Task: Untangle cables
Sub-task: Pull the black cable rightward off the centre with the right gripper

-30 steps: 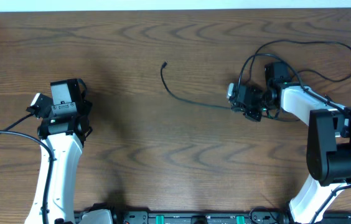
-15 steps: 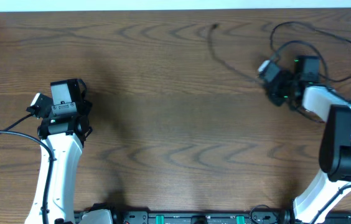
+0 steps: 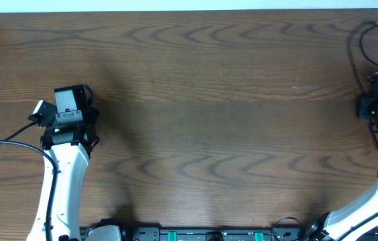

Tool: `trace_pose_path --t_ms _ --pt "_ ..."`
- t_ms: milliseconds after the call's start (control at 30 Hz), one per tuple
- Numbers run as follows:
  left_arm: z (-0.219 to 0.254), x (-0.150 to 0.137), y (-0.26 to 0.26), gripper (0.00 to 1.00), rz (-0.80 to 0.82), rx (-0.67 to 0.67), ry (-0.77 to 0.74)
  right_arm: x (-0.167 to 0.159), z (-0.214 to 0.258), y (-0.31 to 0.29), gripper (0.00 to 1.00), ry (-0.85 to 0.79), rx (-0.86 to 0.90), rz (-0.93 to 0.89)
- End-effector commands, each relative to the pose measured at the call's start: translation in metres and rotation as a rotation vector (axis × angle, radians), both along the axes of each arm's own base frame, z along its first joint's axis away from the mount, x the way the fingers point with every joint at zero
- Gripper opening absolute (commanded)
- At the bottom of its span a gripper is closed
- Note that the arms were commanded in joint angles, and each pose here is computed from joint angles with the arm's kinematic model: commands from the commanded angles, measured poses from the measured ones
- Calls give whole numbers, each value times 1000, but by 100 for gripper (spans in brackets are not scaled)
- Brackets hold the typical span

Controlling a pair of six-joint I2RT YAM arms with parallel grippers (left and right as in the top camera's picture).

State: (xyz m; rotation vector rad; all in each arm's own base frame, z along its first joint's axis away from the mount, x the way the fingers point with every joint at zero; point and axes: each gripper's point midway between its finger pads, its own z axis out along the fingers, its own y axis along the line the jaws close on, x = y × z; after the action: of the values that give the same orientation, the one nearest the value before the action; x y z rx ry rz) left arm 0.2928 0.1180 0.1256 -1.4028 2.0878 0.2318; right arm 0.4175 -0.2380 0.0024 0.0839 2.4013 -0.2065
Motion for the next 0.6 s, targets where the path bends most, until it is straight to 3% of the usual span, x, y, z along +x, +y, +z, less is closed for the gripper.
trace_pose_path --t_ms 0,100,200,233,300,433,567 --pt "2 -2 2 87 11 4 -4 -27 -26 -22 1 33 110 -212" --pt "2 -1 2 87 11 4 -5 -33 -25 -34 2 1 163 -309" --pt "2 -2 2 87 11 4 -4 -34 -25 -35 21 -2 173 -324" --pt "2 -2 2 87 11 4 -4 -33 -24 -34 33 -5 178 -327" --pt "2 -2 2 87 11 4 -4 -30 -21 -33 98 -21 196 -339" --pt "2 -2 2 87 11 4 -4 -17 5 -24 99 -85 224 -305" --pt "2 -2 2 87 11 4 -4 0 82 -5 99 -200 173 -231"
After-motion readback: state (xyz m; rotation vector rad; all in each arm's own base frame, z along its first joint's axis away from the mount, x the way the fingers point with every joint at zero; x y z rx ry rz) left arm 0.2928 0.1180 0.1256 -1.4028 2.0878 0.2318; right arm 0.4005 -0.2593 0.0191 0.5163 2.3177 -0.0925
